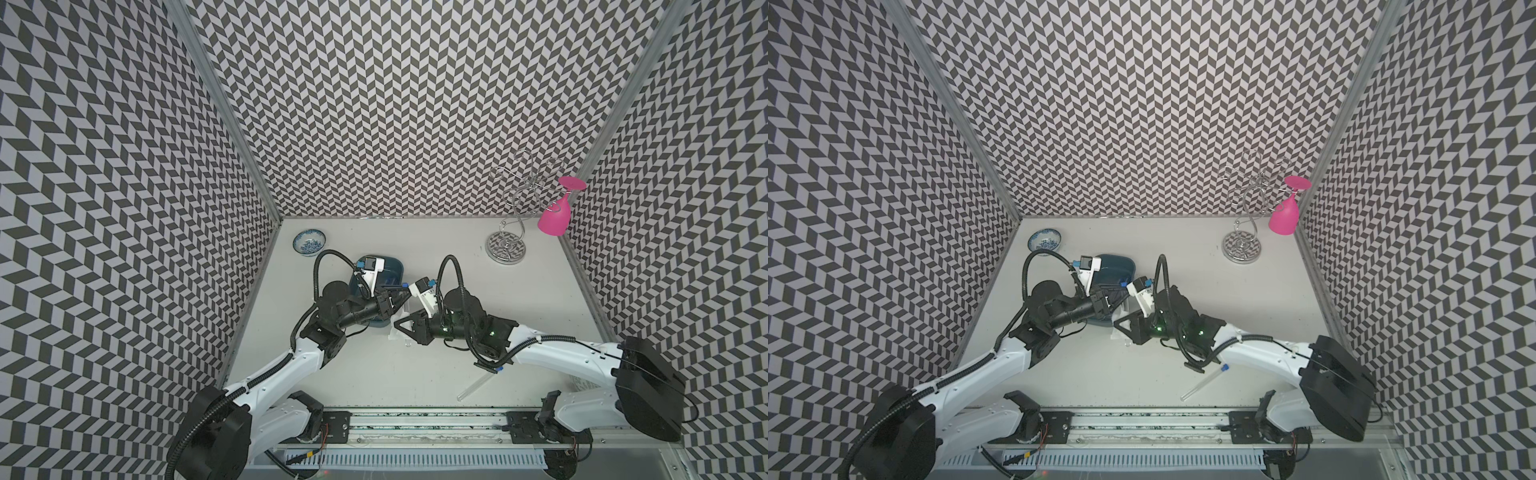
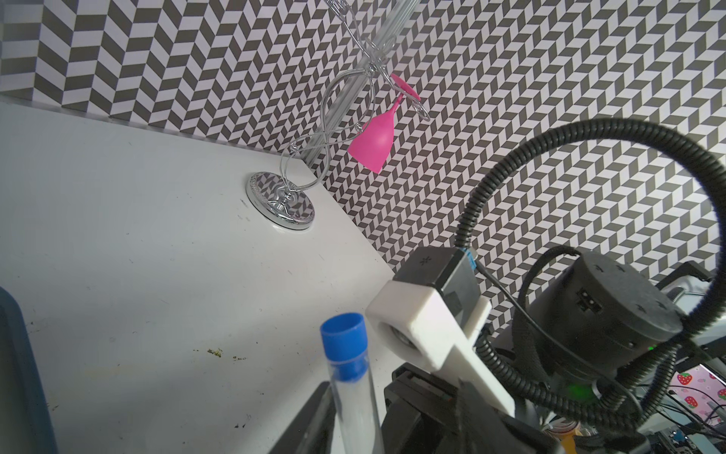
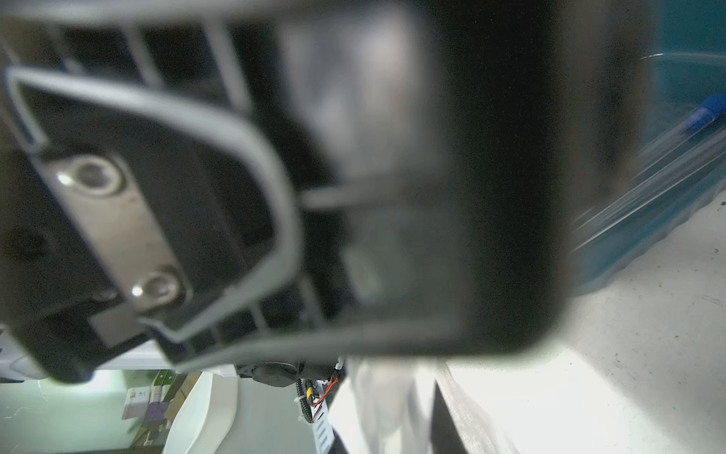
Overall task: Wipe the exteriors of test tubes
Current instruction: Wipe the dirt from the test tube, then place the test tube in the storage box, then place the cleaning item at the center of the board, then pick up the test tube at the center of the board.
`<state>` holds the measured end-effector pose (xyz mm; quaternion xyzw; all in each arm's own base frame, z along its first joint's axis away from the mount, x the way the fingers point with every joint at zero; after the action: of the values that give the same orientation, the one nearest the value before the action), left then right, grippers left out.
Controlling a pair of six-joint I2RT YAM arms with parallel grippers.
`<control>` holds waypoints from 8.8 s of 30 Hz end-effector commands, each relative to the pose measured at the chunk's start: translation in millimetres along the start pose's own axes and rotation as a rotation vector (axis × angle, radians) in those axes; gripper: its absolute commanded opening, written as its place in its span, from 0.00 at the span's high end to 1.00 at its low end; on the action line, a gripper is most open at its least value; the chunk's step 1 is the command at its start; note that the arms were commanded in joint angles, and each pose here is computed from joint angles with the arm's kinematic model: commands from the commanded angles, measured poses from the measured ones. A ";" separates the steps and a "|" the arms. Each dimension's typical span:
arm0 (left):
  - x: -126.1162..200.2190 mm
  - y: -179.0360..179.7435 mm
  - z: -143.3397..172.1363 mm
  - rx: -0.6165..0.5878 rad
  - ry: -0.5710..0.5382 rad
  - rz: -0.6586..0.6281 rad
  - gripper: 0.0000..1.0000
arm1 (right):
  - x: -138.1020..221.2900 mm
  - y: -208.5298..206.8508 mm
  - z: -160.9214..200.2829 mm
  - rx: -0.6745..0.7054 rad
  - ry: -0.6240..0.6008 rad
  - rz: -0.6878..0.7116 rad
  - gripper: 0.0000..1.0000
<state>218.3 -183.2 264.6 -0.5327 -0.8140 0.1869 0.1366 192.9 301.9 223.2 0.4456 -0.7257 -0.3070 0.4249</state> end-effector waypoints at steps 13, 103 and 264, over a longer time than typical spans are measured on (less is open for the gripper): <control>-4.5 1.7 -5.2 -0.039 -0.032 -0.024 0.54 | 5.6 17.8 2.3 0.027 -0.010 -0.052 0.84; 15.2 24.5 -8.9 0.019 -0.052 -0.081 0.81 | -3.6 -15.3 47.1 -0.055 0.053 -0.111 0.81; 12.6 9.1 92.5 -0.012 0.152 -0.167 0.46 | 162.1 -137.8 102.7 -0.667 -0.262 0.956 0.51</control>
<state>181.6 -182.1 175.9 -0.4796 -0.8392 0.1250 0.2240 111.8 103.9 105.9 -0.1160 -0.7559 -0.3349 0.5504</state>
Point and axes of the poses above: each gripper's point midway between its finger pads, its own x axis back along the fingers, its own y axis along the line the jaws close on, z = x × y, the point moved 8 cm from there along x, back along the fingers, and after that the axes turned 13 degrees about -x, right-handed, at the moved point
